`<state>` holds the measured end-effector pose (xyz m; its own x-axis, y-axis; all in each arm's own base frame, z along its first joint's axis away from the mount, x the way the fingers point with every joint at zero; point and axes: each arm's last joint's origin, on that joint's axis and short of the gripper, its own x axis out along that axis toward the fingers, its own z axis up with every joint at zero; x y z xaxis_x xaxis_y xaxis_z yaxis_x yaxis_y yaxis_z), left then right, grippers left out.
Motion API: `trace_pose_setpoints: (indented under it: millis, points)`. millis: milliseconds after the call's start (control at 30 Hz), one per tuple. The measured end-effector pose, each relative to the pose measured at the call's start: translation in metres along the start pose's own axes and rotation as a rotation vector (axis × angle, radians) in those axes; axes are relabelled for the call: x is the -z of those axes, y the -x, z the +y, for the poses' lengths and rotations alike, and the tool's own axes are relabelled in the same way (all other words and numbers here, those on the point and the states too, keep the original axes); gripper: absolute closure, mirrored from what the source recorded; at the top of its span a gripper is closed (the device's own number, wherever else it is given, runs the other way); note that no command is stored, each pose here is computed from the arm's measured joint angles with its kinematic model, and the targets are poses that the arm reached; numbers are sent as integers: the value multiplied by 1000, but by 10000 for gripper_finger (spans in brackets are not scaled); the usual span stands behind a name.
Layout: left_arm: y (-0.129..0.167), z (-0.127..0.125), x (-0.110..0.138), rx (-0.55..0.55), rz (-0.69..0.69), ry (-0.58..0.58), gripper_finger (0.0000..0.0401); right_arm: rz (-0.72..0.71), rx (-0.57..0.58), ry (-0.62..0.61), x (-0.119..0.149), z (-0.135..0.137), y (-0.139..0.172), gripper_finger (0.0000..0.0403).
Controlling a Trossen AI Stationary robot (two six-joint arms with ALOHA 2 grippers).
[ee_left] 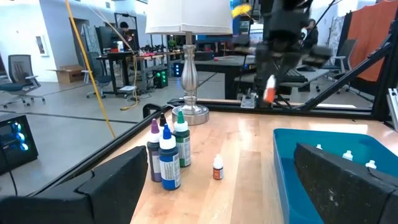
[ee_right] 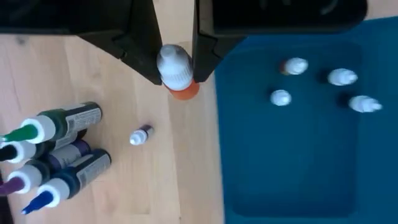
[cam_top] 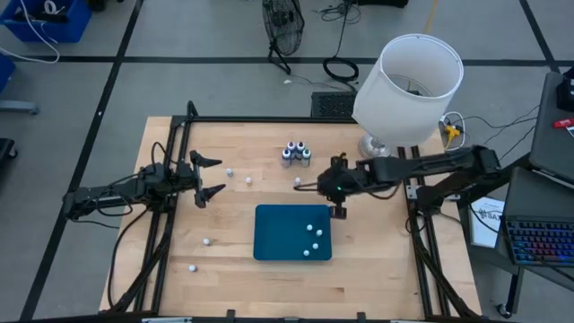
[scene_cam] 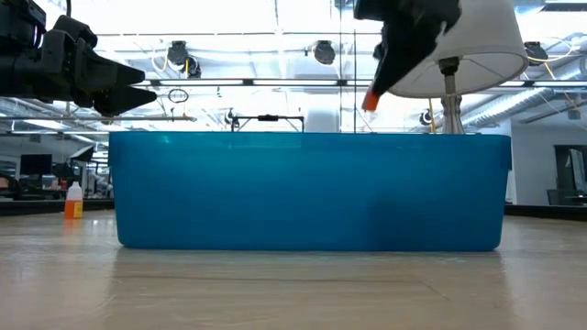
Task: Pick & Place food coloring
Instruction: Put the yellow food coloring bottle into the bin
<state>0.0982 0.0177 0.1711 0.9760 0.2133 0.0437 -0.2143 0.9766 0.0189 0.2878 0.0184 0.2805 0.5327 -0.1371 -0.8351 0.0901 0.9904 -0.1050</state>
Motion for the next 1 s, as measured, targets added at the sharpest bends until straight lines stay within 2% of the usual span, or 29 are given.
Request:
trace_pose_setpoints:
  millis: [133,267,400,733,1000]
  points:
    - [0,0,0,0,0,0,2,56,-33,7,-6,23,2,357]
    - [0,0,0,0,-1,0,2,167,-108,43,-2,42,-20,357]
    - [0,0,0,0,-1,0,2,211,-112,74,0,56,-45,357]
    - [0,0,0,0,0,0,2,331,-103,94,7,57,-98,357]
    - [0,0,0,0,0,0,2,361,-132,103,10,57,-112,357]
